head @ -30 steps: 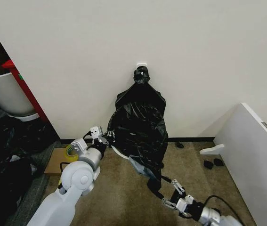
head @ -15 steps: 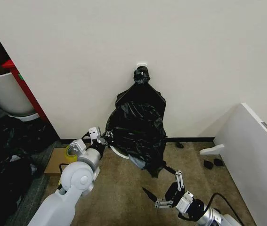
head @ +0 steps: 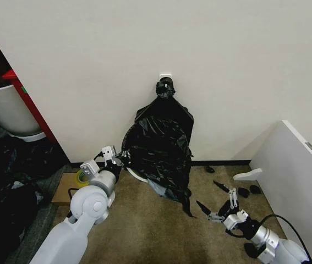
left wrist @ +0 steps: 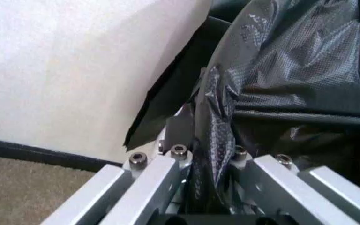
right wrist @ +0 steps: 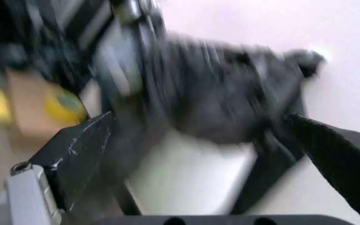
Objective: Place the garbage bag over the trash bin.
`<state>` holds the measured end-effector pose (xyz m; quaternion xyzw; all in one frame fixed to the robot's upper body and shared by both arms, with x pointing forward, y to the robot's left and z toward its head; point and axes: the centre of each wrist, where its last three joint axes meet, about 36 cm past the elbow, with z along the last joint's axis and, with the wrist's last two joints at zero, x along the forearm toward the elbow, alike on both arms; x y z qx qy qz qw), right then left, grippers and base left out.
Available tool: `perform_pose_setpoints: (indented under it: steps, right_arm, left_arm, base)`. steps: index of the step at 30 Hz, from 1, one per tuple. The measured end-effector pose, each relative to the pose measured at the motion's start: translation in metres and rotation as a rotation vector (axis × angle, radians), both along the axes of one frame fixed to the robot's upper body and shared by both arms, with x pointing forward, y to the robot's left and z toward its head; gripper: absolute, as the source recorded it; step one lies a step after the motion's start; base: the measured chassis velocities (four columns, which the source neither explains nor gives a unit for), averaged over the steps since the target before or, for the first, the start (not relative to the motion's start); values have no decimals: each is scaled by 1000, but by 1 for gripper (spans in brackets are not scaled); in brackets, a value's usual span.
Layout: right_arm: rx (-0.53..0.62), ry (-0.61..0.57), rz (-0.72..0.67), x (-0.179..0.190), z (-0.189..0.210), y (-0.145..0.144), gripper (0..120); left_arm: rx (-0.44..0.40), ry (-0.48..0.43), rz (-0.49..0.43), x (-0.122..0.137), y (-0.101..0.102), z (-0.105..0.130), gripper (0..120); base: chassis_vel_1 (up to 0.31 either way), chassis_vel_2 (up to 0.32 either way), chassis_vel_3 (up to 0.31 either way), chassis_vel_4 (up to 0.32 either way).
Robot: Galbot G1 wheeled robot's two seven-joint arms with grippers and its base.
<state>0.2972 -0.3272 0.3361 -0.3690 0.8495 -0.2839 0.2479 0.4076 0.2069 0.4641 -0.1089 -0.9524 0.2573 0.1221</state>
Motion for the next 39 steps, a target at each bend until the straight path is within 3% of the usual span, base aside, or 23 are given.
perform_pose_setpoints:
  steps: [3,8,19,20,28,30,34,39]
  right_arm:
    - [60,-7,69,2,9,26,100]
    - [58,-20,116,2,10,44,97]
    - [-183,-172,100,16,0,47,56]
    - [-183,-172,100,16,0,47,56]
    - [-215,-232,-38,16,-3,47,22]
    - [-220,-242,-54,16,-2,47,19]
    - [-249,-258,-69,12,-5,47,0]
    - [-236,-249,-20,10,-7,50,0]
  left_arm:
    - [-5,1,-5,0,-3,0,0]
    - [-14,8,-14,-1,-9,-2,0]
    - [-55,10,-21,2,-21,1,0]
    - [-55,10,-21,2,-21,1,0]
    - [-64,18,-21,-4,-22,1,0]
    - [-64,19,-21,-4,-21,1,0]
    - [-66,20,-23,-8,-21,2,0]
    - [-74,23,-24,-10,-21,4,0]
  base:
    - [0,0,0,0]
    - [0,0,0,0]
    - [0,0,0,0]
    - [0,0,0,0]
    - [0,0,0,0]
    - [0,0,0,0]
    - [0,0,0,0]
    - [0,0,0,0]
